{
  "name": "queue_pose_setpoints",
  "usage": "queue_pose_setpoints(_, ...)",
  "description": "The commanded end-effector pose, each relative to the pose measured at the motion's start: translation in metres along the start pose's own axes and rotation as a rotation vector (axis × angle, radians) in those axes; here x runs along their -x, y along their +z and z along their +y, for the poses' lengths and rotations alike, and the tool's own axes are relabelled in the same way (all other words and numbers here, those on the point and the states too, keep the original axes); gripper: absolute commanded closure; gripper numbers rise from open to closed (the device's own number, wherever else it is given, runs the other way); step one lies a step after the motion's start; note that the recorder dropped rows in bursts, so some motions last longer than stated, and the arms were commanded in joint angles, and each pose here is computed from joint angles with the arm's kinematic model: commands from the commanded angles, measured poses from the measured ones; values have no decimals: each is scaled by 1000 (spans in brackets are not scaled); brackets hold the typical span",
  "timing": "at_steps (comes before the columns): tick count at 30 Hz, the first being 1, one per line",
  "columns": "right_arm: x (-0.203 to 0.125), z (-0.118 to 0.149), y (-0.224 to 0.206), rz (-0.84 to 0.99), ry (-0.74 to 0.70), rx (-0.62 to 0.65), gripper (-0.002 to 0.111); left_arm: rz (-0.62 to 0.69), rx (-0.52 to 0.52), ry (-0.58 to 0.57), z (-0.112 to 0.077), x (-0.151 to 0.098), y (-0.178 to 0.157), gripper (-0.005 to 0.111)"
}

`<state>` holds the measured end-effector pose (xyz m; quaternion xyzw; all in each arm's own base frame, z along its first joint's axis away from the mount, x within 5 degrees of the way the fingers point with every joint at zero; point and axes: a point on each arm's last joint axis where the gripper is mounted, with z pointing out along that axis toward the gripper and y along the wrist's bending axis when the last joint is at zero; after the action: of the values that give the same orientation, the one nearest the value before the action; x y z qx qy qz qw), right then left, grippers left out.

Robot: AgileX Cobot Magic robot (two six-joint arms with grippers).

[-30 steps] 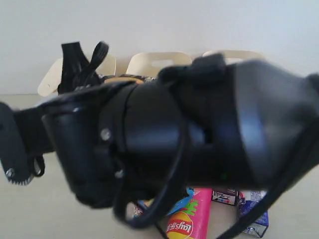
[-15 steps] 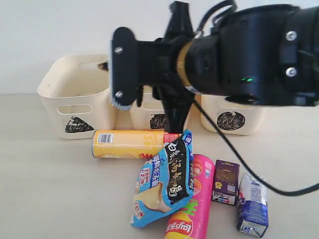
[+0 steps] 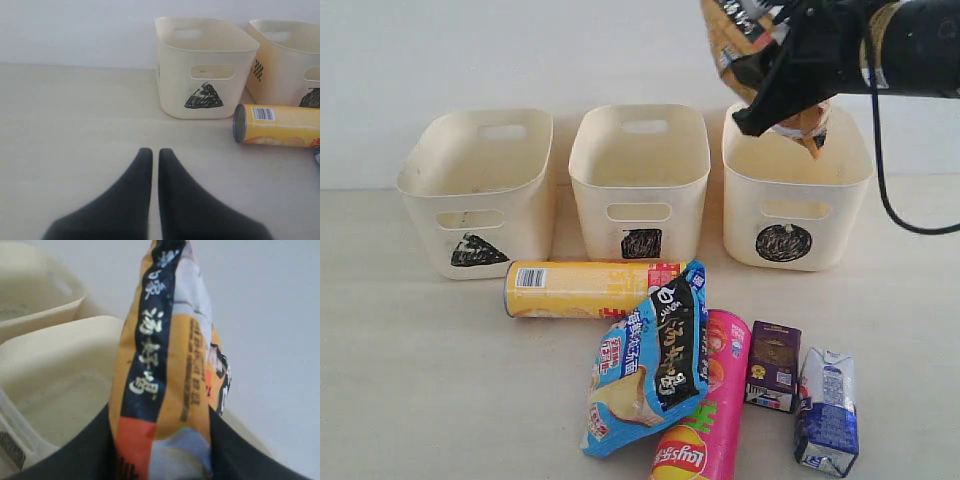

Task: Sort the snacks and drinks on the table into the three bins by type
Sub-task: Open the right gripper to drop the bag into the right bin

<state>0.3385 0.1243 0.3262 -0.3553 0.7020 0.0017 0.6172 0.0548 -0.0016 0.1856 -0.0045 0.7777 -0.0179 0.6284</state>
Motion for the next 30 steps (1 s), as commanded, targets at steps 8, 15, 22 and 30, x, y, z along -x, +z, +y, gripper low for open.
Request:
queue_pose_setpoints(8,-49,-55,49,-68,639,-137,109,-13,4,-7,0,2,-1,103)
queue_pose_setpoints(15,-77,-57,81,-1,771,-174,108,-13,4,-7,0,2,-1,103)
queue_pose_setpoints(22,-100,-52,101,71,785,-180,87,-13,4,-7,0,2,-1,103)
queue_pose_setpoints(30,-104,-51,104,89,734,-177,32,-13,4,-7,0,2,-1,103)
